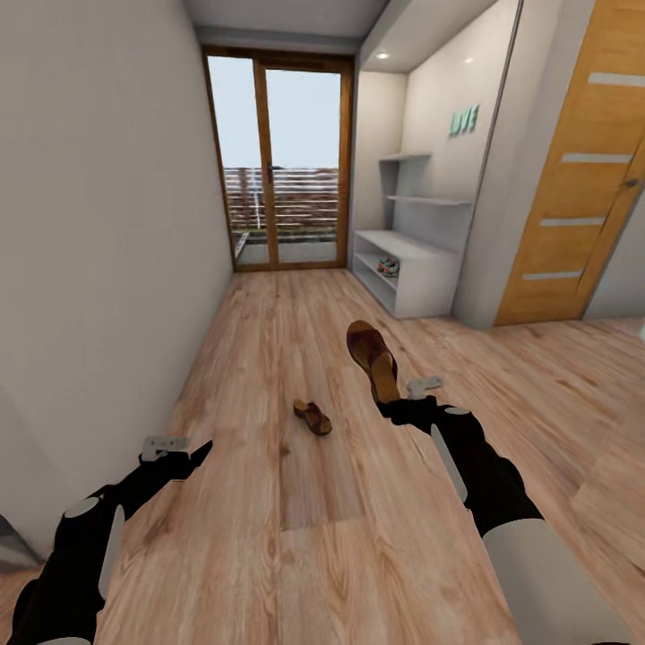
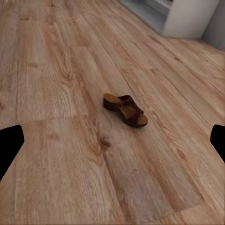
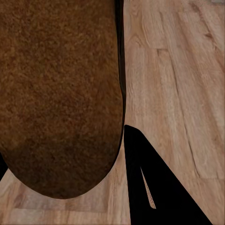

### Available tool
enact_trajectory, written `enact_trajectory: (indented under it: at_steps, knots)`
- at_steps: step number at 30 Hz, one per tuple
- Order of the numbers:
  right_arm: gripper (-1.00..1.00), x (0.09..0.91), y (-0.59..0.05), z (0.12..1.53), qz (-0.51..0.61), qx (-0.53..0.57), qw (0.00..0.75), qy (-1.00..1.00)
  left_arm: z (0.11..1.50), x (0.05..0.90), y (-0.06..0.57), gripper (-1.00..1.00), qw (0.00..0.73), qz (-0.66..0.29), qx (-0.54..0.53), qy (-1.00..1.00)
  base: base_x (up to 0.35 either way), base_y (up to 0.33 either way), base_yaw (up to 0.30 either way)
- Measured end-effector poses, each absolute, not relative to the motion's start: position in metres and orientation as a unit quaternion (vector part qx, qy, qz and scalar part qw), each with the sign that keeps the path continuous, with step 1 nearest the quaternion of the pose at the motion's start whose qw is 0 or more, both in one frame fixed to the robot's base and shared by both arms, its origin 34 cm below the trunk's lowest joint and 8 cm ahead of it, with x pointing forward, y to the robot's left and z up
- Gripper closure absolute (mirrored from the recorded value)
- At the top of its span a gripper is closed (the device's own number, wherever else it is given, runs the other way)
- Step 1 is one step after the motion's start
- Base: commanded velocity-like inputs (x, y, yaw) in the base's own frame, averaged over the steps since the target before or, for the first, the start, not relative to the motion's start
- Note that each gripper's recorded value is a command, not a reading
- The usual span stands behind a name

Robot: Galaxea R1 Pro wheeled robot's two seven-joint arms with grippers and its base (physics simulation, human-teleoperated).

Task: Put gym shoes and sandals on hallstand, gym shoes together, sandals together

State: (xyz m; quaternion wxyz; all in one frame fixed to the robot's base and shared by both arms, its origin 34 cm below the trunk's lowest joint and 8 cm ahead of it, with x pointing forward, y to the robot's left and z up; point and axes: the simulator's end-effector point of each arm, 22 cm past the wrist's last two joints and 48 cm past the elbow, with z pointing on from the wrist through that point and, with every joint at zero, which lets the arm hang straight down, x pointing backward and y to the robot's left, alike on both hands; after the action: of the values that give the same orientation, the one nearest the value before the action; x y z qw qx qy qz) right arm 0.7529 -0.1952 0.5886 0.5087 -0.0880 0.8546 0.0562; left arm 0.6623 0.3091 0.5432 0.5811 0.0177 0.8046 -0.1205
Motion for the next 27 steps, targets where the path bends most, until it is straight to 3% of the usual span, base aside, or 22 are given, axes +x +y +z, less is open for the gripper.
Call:
enact_trajectory:
  at_steps: [6, 27]
  knots:
    - [1.0, 0.7527, -0.1954, 0.5889, 0.056, -0.088, 0.509, 0.855, 0.5434, 0.6623, 0.3089, -1.0, 0.581, -0.121, 0.018, 0.805, 0.348, 0.0, -0.163]
    - [1.0, 0.752, -0.1954, 0.5942, 0.056, -0.088, 0.512, 0.853, 0.5482, 0.662, 0.3088, -1.0, 0.585, -0.121, 0.018, 0.802, 0.348, 0.0, -0.277]
